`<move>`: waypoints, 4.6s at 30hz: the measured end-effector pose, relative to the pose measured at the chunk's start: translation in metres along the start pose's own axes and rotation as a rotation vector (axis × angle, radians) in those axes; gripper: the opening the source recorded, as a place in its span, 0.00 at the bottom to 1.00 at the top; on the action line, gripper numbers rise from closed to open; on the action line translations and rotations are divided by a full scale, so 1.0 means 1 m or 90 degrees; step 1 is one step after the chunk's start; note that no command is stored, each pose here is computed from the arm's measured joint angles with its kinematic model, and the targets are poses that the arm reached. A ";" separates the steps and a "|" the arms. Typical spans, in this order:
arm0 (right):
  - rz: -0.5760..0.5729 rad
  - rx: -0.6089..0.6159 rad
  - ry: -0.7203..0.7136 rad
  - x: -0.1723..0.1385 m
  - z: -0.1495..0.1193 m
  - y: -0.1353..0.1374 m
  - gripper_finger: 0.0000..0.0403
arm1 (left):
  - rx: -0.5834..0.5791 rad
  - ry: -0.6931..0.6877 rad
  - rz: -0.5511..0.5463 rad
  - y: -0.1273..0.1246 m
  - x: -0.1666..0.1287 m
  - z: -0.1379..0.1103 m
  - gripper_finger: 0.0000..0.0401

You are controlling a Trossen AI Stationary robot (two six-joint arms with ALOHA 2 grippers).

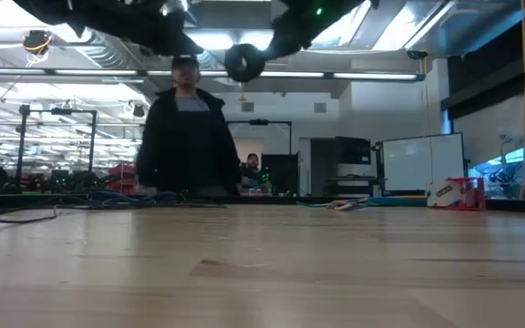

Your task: Coiling cords

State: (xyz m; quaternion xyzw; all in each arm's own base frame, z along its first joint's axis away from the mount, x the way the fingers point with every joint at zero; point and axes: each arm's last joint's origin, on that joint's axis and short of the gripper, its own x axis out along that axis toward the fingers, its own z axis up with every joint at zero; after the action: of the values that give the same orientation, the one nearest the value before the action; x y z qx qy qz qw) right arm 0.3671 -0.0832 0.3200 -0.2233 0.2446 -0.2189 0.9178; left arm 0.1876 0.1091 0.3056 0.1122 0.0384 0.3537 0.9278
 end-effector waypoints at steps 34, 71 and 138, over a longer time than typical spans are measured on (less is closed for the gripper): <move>-0.077 0.089 -0.110 0.040 -0.002 -0.002 0.01 | -0.088 0.007 -0.193 -0.065 0.042 -0.031 0.01; 0.028 0.172 -0.241 0.010 0.021 -0.018 0.01 | 0.039 -0.013 -0.102 -0.062 0.049 -0.033 0.01; 0.115 0.134 -0.269 -0.073 0.100 -0.077 0.01 | 0.074 0.047 -0.061 -0.055 0.050 -0.044 0.01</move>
State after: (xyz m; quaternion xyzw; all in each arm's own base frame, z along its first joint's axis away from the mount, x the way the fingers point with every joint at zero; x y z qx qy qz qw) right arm 0.3420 -0.0770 0.4634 -0.1445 0.0423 -0.1085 0.9826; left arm 0.2544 0.1101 0.2506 0.1509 0.0988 0.3103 0.9334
